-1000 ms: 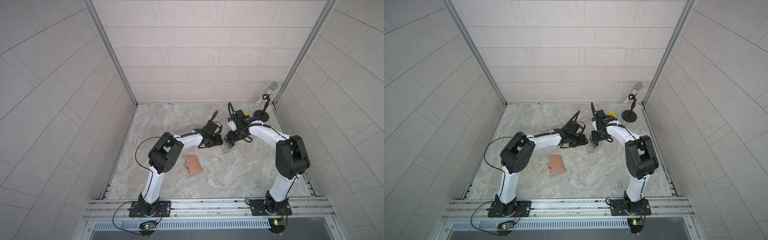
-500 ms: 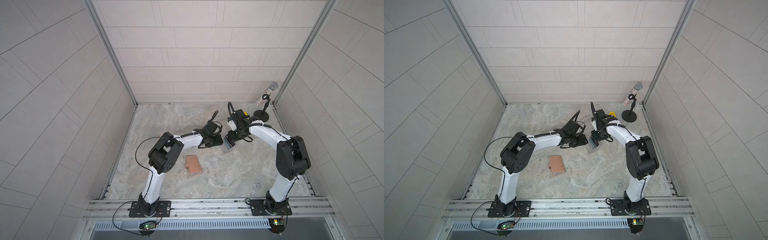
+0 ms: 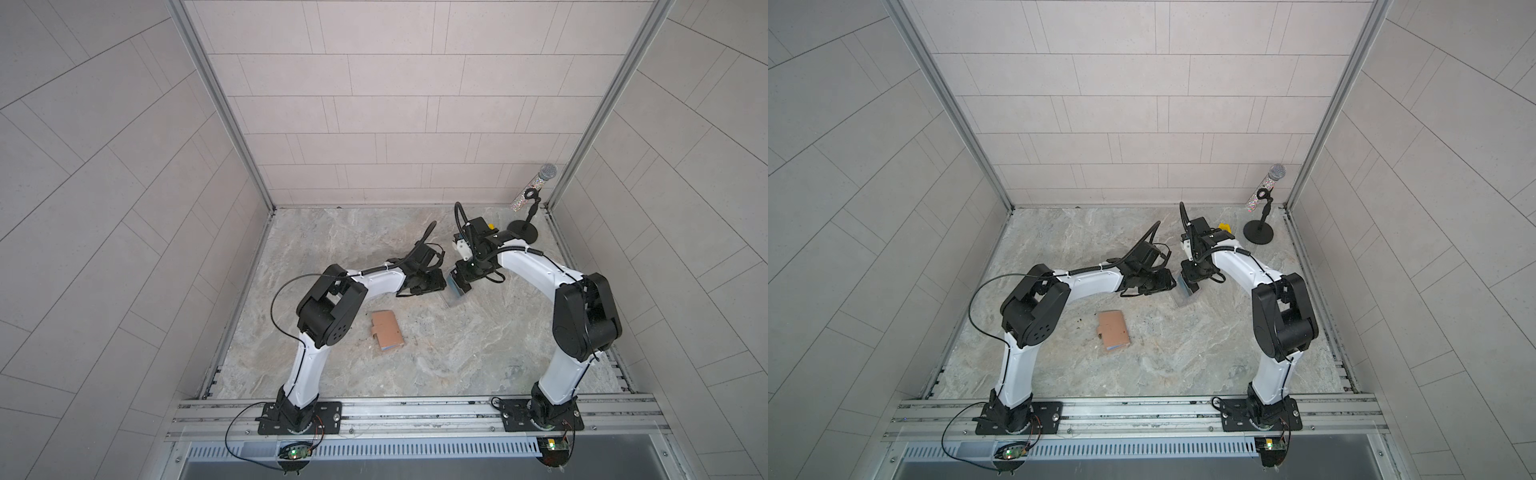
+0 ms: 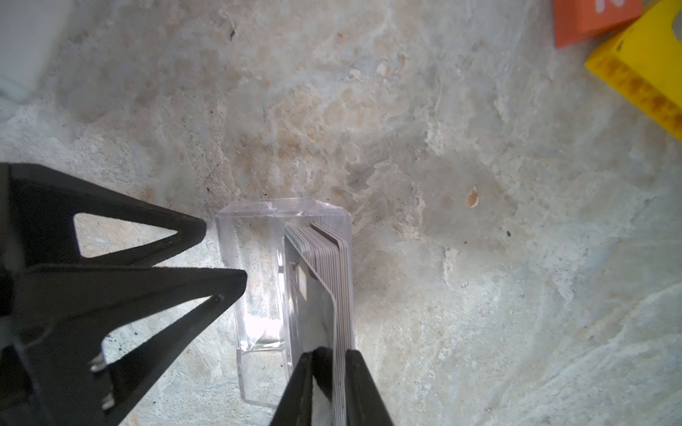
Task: Insert credit cards into a card holder
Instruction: Pick up the credit card from the storage box.
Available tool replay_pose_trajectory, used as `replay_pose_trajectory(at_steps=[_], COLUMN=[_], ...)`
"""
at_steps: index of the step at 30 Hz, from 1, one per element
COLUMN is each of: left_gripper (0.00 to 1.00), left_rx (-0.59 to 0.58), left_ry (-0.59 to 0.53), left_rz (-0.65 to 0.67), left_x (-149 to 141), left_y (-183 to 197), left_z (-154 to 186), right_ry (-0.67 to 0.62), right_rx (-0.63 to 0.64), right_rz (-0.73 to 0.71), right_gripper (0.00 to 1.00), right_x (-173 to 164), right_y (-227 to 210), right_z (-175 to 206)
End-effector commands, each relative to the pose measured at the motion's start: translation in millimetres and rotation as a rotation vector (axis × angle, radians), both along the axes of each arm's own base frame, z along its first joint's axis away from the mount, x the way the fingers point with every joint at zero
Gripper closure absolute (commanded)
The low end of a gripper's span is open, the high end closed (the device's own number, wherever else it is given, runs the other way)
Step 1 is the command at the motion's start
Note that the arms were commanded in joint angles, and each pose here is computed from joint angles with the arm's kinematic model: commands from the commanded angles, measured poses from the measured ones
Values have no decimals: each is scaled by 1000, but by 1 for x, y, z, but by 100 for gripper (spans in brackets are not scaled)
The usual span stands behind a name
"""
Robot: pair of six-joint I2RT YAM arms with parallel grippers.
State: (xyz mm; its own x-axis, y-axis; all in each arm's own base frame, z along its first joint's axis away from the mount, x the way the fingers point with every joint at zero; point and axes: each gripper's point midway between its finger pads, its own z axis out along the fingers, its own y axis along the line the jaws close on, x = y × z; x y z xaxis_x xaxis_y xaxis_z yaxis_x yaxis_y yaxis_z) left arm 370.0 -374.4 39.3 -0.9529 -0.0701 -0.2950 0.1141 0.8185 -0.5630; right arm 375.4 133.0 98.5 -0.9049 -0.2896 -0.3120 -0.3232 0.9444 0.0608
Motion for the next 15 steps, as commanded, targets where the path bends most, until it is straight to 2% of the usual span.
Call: replay_pose_trajectory(at_steps=[1,9,15], left_gripper=[42,42,39], left_rx=[92,62,28], left_ry=[59,61,45], left_rz=[17,6,-15], left_x=[-14,-13,-12], left_y=[20,14,8], left_z=[-24,-19,-2], right_ry=[-25,-36,-54], right_rx=[-11,26,63], right_rz=[11,25,29], right_gripper=[85,100,100], right_x=[-2,-5,-9], right_y=[-2,4,8], right_z=[17,31,47])
